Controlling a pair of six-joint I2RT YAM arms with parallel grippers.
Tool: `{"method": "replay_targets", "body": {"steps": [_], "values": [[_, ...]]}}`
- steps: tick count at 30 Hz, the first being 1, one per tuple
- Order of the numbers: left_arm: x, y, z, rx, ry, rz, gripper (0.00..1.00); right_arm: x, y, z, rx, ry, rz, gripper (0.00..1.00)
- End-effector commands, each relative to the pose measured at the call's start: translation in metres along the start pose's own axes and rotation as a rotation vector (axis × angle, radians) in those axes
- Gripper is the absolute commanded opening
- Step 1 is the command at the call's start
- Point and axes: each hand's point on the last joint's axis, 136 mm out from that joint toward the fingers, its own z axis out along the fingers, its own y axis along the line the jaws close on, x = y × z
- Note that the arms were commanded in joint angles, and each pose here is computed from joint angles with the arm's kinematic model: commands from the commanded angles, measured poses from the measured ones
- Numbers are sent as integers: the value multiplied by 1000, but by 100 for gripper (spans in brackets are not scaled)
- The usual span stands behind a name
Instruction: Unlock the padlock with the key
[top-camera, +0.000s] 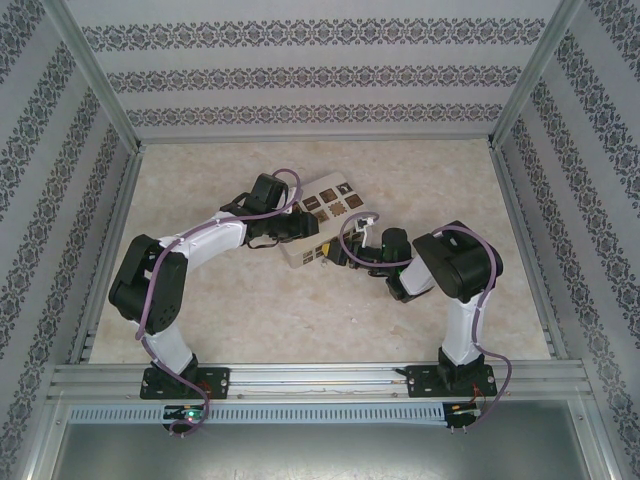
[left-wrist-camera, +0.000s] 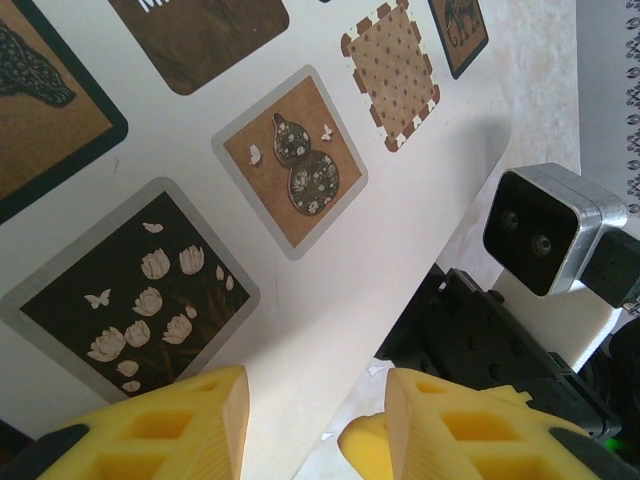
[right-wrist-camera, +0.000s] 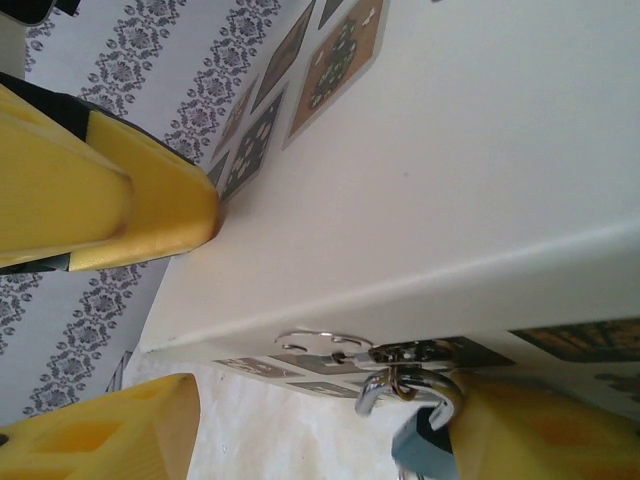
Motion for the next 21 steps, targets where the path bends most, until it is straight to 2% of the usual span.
{"method": "replay_targets", "body": {"steps": [1,6,21], "values": [[23,12,12,-29,95,-24,40,-5,21,4,-88,-8,-81,63],[24,14,13,-33,100,-27,40,-4,20,1,-83,-8,-84,58],[26,16,14,-38,107,-31,40,-3,16,-3,-64,-10,-74,34]]}}
